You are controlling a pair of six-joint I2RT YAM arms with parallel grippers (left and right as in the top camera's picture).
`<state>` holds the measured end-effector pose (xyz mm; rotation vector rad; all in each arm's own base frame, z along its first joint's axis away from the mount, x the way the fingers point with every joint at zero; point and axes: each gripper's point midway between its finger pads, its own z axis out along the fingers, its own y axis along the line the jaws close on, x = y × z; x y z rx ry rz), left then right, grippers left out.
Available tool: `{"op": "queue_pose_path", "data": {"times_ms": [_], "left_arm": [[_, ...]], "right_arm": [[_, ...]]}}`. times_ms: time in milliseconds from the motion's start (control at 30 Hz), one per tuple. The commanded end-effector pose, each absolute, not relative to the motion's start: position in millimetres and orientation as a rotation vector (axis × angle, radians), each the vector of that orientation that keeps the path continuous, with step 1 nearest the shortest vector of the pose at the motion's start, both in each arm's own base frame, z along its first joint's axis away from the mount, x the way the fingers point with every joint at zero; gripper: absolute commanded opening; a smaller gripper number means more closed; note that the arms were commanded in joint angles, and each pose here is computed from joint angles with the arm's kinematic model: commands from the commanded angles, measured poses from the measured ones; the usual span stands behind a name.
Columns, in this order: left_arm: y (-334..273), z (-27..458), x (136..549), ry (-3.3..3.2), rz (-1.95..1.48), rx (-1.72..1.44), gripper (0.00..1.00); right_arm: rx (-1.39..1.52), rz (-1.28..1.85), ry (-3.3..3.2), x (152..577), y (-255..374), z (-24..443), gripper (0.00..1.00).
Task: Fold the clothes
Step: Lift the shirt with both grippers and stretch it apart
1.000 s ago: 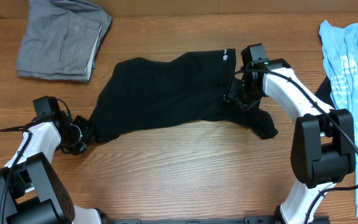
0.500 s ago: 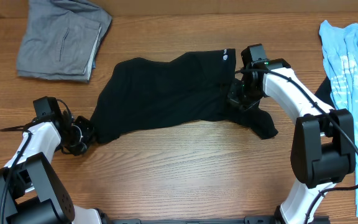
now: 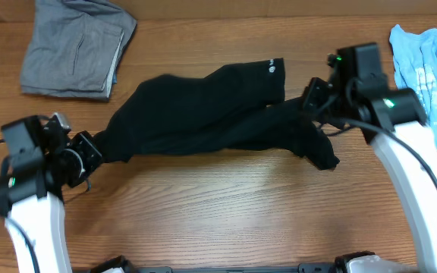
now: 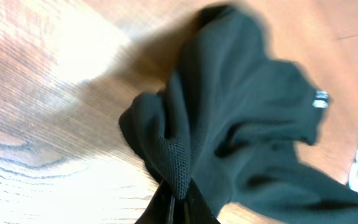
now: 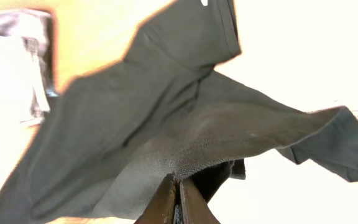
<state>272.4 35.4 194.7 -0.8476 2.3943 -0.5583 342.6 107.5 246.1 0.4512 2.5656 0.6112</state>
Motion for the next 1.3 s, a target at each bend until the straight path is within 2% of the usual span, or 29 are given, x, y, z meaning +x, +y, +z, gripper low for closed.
{"op": "queue_pose_path", "data": {"times_ms": [0, 167, 300, 600, 700, 833, 967, 1100, 1267], "left_arm": [[26, 261, 260, 2.251, -0.523, -0.688, 0.04], [13, 358, 225, 2.048, -0.458, -0.540, 0.04], [-4, 440, 182, 1.895, -0.414, -0.449, 0.04], [-26, 517, 116, 1.696, -0.343, -0.354, 0.04], [-17, 521, 115, 1.671, -0.300, -0.399, 0.04], [-3, 516, 131, 1.701, -0.275, -0.457, 0.04], [11, 505, 166, 1.784, -0.289, -0.500, 0.04], [30, 481, 219, 1.914, -0.326, -0.559, 0.04], [36, 454, 300, 2.036, -0.480, -0.512, 0.04]], "right_arm": [[0.465, 0.650, 2.419, 326, 100, 294, 0.04], [0.433, 0.679, 2.218, 288, 87, 361, 0.04], [0.407, 0.696, 2.091, 248, 76, 415, 0.04], [0.402, 0.672, 1.916, 191, 54, 492, 0.04], [0.432, 0.628, 1.862, 187, 43, 504, 0.04], [0.487, 0.580, 1.850, 195, 34, 503, 0.04], [0.524, 0.536, 1.900, 222, 34, 492, 0.04], [0.560, 0.479, 1.989, 270, 39, 469, 0.04], [0.516, 0.450, 2.051, 353, 54, 442, 0.04]]}}
